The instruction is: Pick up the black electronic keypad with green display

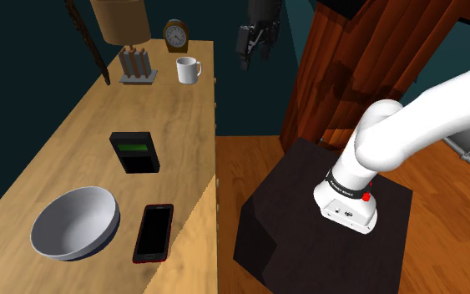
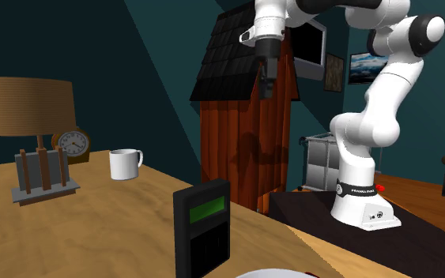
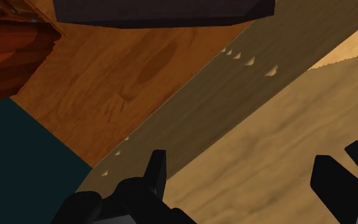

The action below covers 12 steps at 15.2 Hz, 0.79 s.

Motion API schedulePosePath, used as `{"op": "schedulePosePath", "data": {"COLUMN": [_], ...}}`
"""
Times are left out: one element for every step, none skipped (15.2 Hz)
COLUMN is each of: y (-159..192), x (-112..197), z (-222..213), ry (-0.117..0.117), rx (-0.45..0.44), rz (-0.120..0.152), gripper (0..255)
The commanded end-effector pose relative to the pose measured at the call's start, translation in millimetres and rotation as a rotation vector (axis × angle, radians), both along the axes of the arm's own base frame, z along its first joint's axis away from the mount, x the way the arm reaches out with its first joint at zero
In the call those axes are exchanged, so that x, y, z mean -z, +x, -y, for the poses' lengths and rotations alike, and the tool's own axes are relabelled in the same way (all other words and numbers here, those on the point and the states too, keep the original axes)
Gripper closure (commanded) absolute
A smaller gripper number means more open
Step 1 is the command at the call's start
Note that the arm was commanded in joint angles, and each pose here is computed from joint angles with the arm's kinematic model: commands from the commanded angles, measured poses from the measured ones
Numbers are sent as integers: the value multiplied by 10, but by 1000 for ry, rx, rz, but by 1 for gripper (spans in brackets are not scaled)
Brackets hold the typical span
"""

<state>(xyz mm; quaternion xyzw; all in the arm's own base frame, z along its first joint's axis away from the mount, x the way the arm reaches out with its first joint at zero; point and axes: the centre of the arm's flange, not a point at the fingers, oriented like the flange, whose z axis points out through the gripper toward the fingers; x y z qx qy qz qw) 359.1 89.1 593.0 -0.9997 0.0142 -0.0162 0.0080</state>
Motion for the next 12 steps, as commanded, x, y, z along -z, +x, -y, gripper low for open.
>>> {"op": "schedulePosePath", "data": {"y": [135, 200, 264, 327, 389, 450, 509, 568, 626, 682, 738, 792], "x": [80, 128, 176, 224, 272, 320, 369, 417, 466, 515, 564, 613], "z": [-203, -310, -416, -524, -632, -741, -850, -959, -1069, -1180, -1291, -1402], "ry": [0, 0, 0, 0, -1, -1, -1, -1, -2, -2, -2, -2], "rx": [-18, -27, -36, -45, -54, -63, -71, -80, -89, -98, -107, -116], "rz": [-3, -4, -6, -8, -10, -12, -14, -16, -18, -20, -21, -23], "gripper": [0, 0, 0, 0, 0, 0, 0, 0, 0, 0, 0, 0]}}
